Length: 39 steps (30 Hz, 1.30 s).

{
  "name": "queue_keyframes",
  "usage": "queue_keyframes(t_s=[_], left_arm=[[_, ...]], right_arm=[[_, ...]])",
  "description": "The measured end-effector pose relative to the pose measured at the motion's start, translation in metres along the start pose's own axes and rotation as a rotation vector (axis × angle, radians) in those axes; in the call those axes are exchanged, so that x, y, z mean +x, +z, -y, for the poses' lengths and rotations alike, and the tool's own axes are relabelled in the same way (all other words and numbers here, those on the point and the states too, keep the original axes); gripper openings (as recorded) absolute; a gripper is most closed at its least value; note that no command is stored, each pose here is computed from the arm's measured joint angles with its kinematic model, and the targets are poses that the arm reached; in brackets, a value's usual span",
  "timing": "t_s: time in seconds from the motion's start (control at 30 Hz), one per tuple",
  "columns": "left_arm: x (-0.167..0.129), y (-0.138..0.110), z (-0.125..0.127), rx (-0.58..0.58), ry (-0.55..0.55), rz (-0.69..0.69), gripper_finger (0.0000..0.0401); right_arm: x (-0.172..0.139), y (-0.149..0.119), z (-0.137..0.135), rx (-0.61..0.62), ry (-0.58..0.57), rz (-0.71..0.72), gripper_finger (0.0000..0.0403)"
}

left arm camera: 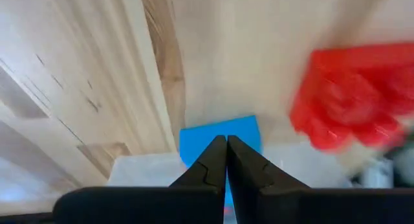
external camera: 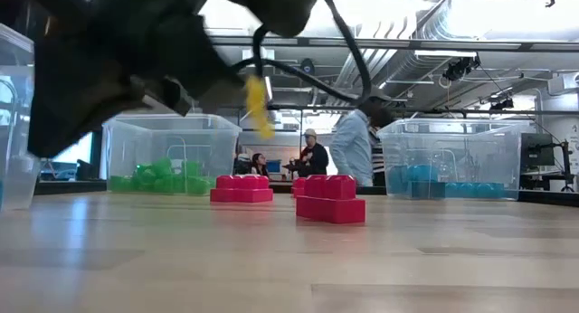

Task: Sort blocks
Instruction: Put the blue game piece into the top right transparent bin

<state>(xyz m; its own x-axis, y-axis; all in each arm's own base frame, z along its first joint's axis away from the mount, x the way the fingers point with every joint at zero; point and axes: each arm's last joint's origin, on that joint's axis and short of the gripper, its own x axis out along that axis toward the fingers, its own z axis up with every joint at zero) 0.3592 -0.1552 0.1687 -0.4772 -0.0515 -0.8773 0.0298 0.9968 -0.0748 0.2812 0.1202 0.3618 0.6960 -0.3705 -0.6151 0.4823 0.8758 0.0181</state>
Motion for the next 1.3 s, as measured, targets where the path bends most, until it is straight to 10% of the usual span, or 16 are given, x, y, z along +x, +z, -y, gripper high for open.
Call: queue_keyframes(t_s=[0.3, 1.3], left_arm=[[-0.016, -0.025, -0.01, -0.091, -0.172, -0.024, 0.0], [0.027, -0.046, -0.01, -0.057, -0.125, -0.12, 0.0]], right_arm=[[0.0, 0.0, 0.0, 0.006, 0.0, 0.0, 0.0238], [0.0, -0.001, 0.001, 0.012, -0.008, -0.008, 0.0238]])
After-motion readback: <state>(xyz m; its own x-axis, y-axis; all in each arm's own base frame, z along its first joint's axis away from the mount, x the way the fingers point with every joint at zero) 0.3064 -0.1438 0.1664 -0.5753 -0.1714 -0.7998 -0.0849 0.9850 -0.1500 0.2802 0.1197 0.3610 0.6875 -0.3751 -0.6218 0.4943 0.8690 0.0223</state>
